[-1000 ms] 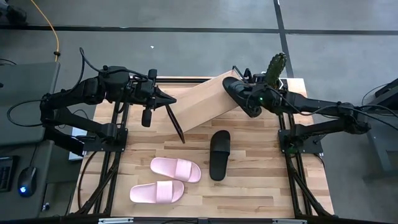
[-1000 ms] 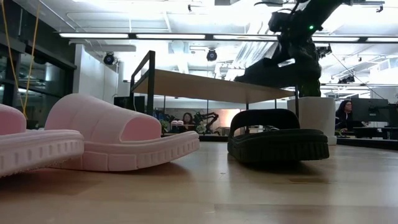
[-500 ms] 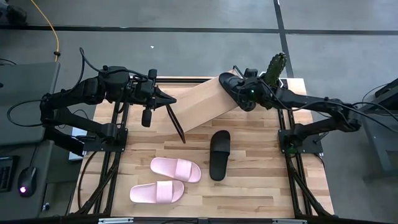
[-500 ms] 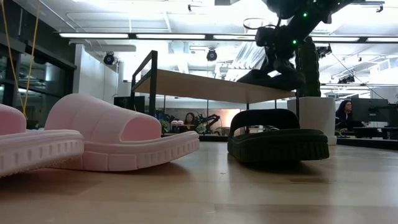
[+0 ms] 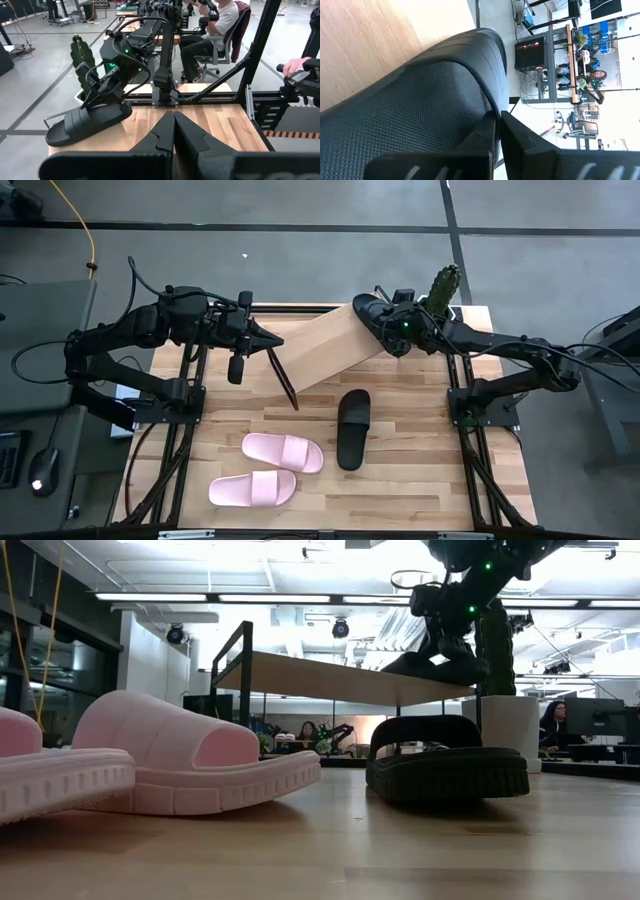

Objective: Pick and place slides into the shelf
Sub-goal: Put the right black slide on the shelf

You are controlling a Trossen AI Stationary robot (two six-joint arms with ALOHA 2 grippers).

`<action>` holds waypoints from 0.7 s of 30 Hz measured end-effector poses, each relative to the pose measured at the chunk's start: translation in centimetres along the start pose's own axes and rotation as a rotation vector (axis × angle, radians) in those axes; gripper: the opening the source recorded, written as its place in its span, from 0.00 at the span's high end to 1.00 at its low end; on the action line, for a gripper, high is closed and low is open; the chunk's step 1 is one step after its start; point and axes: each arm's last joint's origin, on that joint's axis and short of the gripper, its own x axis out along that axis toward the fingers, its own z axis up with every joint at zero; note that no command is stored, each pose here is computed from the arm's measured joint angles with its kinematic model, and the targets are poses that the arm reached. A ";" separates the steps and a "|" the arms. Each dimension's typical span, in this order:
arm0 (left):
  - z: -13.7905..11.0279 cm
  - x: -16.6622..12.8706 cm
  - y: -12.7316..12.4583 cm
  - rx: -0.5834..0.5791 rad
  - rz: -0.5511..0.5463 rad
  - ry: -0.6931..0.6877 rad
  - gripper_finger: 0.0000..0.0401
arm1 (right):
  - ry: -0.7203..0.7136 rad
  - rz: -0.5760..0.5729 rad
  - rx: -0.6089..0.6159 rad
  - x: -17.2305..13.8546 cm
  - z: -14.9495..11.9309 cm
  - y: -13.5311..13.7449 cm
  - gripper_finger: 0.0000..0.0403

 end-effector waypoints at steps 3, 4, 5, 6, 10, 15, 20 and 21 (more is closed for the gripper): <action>0.0 0.0 0.0 0.000 0.000 0.000 1.00 | 0.000 0.000 0.002 0.0 0.0 0.0 1.00; 0.0 0.0 0.0 0.000 0.000 0.000 1.00 | 0.001 0.000 0.002 0.0 0.0 0.0 1.00; 0.0 0.0 0.0 0.000 0.000 0.000 1.00 | 0.001 0.000 0.002 0.0 0.0 0.0 1.00; 0.0 0.0 0.0 0.000 0.000 0.000 1.00 | 0.001 0.000 0.002 0.0 0.0 0.0 0.99; 0.0 0.0 0.0 0.000 0.000 0.000 1.00 | 0.000 0.000 0.002 0.0 0.0 0.0 0.98; 0.0 0.0 0.0 0.000 0.000 0.000 1.00 | 0.007 -0.005 0.005 0.0 0.0 0.0 0.97; 0.0 0.0 0.0 0.000 0.000 0.000 1.00 | 0.031 -0.025 0.005 0.0 -0.1 0.0 0.96; 0.0 0.0 0.0 0.000 0.000 0.000 1.00 | 0.031 -0.025 0.005 0.0 -0.1 0.0 0.96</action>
